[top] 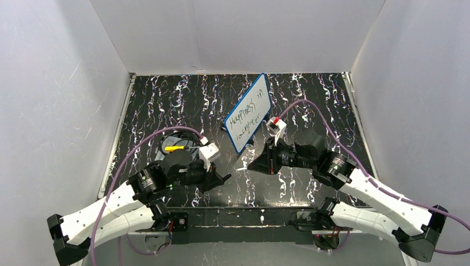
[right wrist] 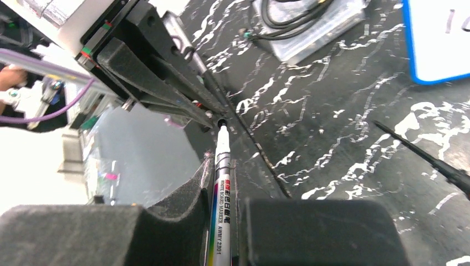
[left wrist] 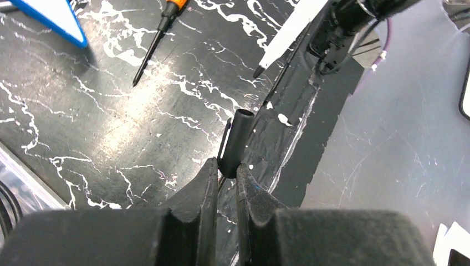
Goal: Write a sentence on the whiteboard
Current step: Close the whiteboard marker at the center of the board.
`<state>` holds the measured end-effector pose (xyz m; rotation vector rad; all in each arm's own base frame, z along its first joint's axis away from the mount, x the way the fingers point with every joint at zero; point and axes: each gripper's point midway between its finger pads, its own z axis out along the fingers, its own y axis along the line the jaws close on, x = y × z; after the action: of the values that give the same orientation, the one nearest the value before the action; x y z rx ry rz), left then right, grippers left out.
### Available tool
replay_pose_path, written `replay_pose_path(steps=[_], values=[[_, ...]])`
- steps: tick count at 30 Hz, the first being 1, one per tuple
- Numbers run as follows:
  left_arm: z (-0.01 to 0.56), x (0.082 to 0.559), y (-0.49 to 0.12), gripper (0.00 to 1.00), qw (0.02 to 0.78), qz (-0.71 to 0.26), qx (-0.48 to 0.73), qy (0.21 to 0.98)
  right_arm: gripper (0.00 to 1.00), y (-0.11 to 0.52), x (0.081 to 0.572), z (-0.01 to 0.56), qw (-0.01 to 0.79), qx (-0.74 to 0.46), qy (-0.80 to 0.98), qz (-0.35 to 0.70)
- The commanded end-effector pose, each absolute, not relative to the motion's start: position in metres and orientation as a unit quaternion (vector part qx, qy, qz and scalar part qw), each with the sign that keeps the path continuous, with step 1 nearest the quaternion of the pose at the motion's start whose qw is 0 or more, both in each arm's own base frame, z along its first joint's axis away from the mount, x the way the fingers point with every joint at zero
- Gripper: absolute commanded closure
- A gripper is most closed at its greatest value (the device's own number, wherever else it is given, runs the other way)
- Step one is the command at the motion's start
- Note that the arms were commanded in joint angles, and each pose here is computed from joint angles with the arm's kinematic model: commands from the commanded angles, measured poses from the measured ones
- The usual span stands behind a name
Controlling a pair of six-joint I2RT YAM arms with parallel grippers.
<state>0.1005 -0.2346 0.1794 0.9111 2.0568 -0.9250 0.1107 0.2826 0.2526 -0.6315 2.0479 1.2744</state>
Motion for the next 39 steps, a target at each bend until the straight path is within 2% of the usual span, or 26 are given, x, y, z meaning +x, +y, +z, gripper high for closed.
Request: replay_pose_path(steps=[1, 14, 22, 29, 39], values=[[0.195, 0.086, -0.229, 1.0, 0.353, -0.37, 0.411, 0.754, 0.99, 0.292, 0.088, 0.285, 0.282, -0.302, 0.741, 0.53], [0.201, 0.08, -0.227, 1.0, 0.375, -0.382, 0.438, 0.722, 0.99, 0.287, 0.083, 0.292, 0.255, -0.321, 0.758, 0.507], [0.227, 0.072, -0.228, 1.0, 0.4, -0.417, 0.437, 0.689, 0.99, 0.291, 0.079, 0.298, 0.247, -0.331, 0.748, 0.52], [0.218, 0.068, -0.234, 1.0, 0.365, -0.418, 0.444, 0.703, 0.99, 0.297, 0.078, 0.3, 0.241, -0.334, 0.739, 0.533], [0.218, 0.069, -0.239, 1.0, 0.363, -0.427, 0.441, 0.701, 0.99, 0.3, 0.08, 0.29, 0.229, -0.336, 0.748, 0.525]])
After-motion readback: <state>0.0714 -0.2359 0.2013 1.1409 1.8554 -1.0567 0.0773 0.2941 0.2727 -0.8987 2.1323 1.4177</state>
